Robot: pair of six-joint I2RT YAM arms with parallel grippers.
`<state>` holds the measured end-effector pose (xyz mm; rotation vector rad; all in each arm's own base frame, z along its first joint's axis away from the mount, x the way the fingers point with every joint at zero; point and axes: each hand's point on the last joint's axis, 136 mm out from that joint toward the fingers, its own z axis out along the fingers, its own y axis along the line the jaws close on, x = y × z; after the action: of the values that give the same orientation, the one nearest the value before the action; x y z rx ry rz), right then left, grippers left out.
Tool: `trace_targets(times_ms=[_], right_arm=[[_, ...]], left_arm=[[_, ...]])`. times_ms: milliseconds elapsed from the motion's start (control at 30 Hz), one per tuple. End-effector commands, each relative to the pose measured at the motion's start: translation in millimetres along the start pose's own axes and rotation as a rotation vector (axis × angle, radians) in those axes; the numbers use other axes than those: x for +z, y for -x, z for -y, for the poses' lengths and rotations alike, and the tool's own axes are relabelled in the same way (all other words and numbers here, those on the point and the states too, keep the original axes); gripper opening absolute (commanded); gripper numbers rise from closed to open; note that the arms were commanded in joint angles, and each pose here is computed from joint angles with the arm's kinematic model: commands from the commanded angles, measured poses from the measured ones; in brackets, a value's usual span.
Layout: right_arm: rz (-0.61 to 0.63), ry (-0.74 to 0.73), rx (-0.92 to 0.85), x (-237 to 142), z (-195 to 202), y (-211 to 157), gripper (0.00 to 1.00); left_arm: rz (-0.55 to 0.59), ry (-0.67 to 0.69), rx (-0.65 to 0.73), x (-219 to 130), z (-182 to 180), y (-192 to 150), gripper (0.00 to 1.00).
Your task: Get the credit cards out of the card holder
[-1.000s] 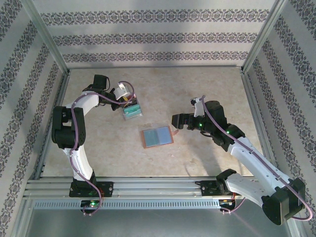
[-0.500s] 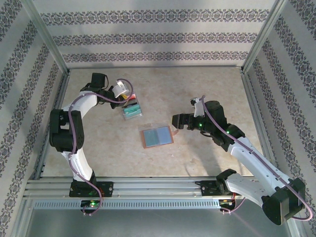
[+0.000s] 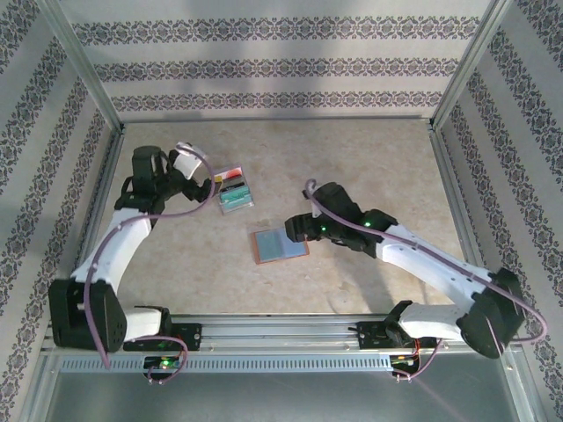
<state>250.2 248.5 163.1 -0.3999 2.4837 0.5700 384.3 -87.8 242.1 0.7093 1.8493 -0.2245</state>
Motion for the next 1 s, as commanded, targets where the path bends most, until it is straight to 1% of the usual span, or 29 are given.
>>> trace_targets(times_ms=[0,67,167,233,367,467,567,767,967], right_arm=[[-0.061,-0.097,-0.048,11.8,0.0,-7.0,0.73],[-0.098,-0.11,-0.072,23.1,-8.3,-12.2,0.7],[-0.15,-0.128,-0.11,40.7,-20.1,-21.4,0.66],[-0.182,-0.128,-0.128,53.5,-29.5,-27.2,0.63],[-0.266,-0.145,-0.167,81.7,-43.5,-42.0,0.6],[-0.319,-0.158,-0.181,99.9,-48.4,-51.4,0.58],[-0.356,-0.166,-0.185,113.3,-49.2,-59.4,0.57],[-0.392,-0.198,-0.179,130.4,-43.0,-68.7,0.57],[-0.4,-0.239,-0.172,138.4,-35.2,-70.1,0.59]], left_arm=[[0.063,0.213,-0.16,-22.3,-24.9,8.2,0.99],[0.053,0.322,-0.205,-37.1,-34.6,-3.0,0.99],[0.02,0.499,-0.317,-61.6,-49.9,-26.0,0.99],[0.015,0.55,-0.385,-72.7,-50.1,-37.9,0.99],[0.034,0.566,-0.524,-83.5,-39.7,-56.5,1.0],[0.016,0.556,-0.577,-86.3,-31.2,-69.3,0.99],[-0.002,0.564,-0.591,-89.6,-27.6,-78.3,0.99],[-0.028,0.581,-0.602,-89.9,-26.3,-90.1,0.99],[-0.017,0.567,-0.612,-87.2,-25.7,-87.7,0.99]])
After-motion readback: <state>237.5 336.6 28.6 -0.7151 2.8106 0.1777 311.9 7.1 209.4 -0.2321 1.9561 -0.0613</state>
